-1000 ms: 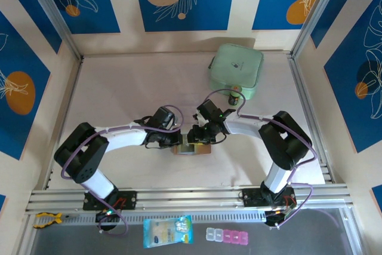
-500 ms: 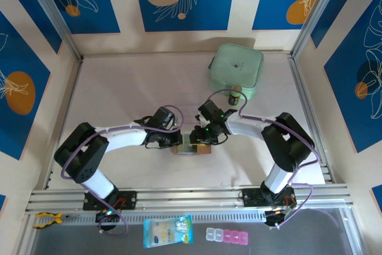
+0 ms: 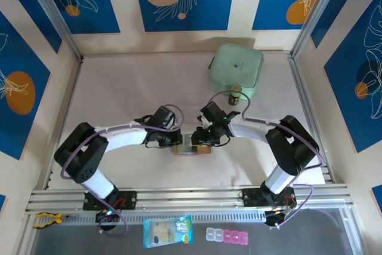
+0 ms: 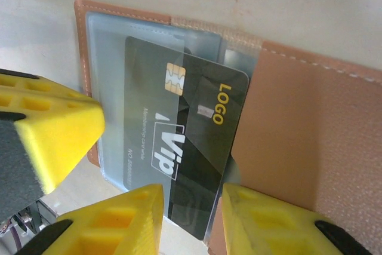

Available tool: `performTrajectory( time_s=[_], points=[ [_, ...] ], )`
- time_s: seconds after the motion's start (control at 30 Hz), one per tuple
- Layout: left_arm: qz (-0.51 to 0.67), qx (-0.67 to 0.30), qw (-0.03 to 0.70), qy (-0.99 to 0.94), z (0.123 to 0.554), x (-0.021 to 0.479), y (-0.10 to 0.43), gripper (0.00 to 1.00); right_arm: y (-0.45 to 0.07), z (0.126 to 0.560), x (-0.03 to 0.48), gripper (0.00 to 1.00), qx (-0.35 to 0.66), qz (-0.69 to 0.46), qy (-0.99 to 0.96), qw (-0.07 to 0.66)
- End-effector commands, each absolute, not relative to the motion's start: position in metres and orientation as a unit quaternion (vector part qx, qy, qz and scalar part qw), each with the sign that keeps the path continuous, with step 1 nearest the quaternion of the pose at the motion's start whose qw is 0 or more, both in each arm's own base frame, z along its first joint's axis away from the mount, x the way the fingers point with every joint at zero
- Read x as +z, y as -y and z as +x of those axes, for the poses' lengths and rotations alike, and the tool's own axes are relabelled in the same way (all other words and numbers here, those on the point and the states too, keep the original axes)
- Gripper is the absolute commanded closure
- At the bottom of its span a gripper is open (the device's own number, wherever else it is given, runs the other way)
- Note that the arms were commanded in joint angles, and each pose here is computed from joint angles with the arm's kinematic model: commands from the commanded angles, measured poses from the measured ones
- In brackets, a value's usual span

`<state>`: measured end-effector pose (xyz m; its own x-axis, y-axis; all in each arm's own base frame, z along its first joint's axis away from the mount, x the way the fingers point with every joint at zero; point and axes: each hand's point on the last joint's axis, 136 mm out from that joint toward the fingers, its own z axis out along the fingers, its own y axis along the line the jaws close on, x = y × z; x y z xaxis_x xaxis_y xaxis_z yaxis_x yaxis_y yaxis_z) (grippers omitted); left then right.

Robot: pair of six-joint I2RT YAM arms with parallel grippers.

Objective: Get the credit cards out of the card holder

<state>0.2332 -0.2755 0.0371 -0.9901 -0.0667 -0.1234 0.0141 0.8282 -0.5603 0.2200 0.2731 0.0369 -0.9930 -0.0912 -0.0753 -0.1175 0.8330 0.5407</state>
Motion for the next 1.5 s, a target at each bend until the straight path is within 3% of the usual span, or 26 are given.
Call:
performTrajectory(
  time_s=[0.0,1.47],
  points=[
    [0.009,-0.304,0.078,-0.949,0.235,0.054,0.284,0.97,-0.273,0.219,0.046,0.68,0.308,-0.047,-0.950,0.026],
    [0.013,-0.257,0.043,-0.965,0.221,0.014,0.277,0.99,-0.273,0.227,0.018,0.80,0.405,-0.001,-0.914,-0.017]
  ],
)
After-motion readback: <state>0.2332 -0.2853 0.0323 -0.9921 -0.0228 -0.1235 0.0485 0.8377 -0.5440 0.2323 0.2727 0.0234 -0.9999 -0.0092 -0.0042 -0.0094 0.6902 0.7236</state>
